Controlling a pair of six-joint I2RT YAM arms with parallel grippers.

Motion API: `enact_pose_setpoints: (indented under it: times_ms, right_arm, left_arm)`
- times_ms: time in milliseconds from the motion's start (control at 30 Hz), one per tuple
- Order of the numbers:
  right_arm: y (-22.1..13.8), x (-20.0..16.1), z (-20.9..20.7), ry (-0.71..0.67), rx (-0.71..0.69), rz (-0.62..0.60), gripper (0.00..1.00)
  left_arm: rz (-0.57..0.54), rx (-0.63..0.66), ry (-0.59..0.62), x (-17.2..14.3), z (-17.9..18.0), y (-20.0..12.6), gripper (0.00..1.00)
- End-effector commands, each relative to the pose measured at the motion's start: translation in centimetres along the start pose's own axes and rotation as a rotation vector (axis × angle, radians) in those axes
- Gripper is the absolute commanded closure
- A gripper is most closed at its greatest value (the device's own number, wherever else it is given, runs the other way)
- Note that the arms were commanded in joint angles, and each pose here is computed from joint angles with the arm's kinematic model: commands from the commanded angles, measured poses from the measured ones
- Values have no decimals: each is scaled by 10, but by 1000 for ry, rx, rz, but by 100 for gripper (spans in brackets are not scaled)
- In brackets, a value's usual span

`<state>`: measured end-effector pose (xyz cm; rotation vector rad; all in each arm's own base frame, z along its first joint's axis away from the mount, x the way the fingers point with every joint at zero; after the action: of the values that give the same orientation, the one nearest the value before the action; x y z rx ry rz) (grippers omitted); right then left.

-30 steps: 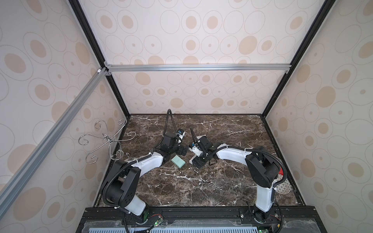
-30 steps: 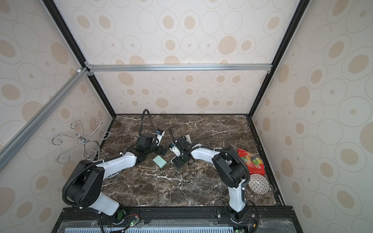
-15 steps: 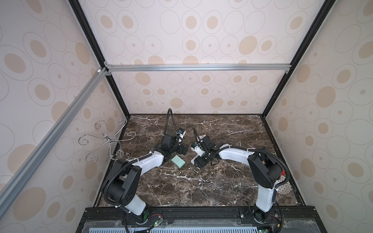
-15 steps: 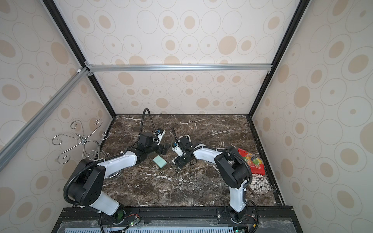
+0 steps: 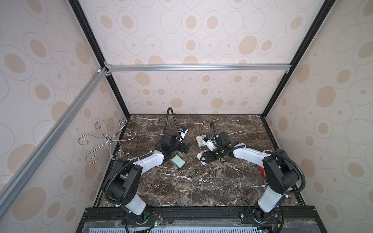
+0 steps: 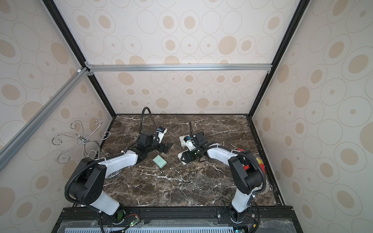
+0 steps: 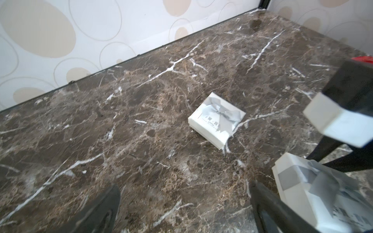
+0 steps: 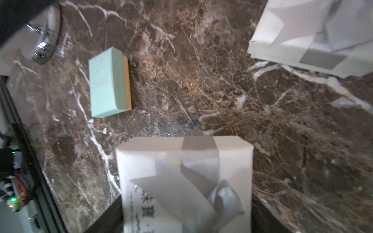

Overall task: Take the rings out of the lift-off lid box
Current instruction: Pick up the jewelry box from the center of the board.

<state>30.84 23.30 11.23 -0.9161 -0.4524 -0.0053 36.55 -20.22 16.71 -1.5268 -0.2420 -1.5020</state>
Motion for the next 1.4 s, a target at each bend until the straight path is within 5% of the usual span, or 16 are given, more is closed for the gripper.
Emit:
enact_pose_setpoints:
  times_ms: [0, 667, 1367]
  right_arm:
    - [-17, 9, 9, 65, 149, -46, 26]
    - [-57, 42, 18, 206, 423, -131, 26]
    - [-69, 47, 30, 201, 505, -146, 26]
  left_arm:
    - [-137, -49, 83, 17, -7, -4, 0]
    - [-516, -236, 493, 16, -85, -38, 0]
    - [-573, -252, 415, 21, -90, -20, 2]
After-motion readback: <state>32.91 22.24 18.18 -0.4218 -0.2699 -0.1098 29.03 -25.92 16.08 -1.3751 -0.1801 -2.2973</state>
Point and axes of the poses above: each gripper's point midway between its finger pads, its own y axis out along the fingers, its own z axis along the line the jaws close on, x = y × z, the point moved 5 cm from there along -y, back along the fingers, and after that the axes turned 13 degrees about y, right-handed, at the moved point
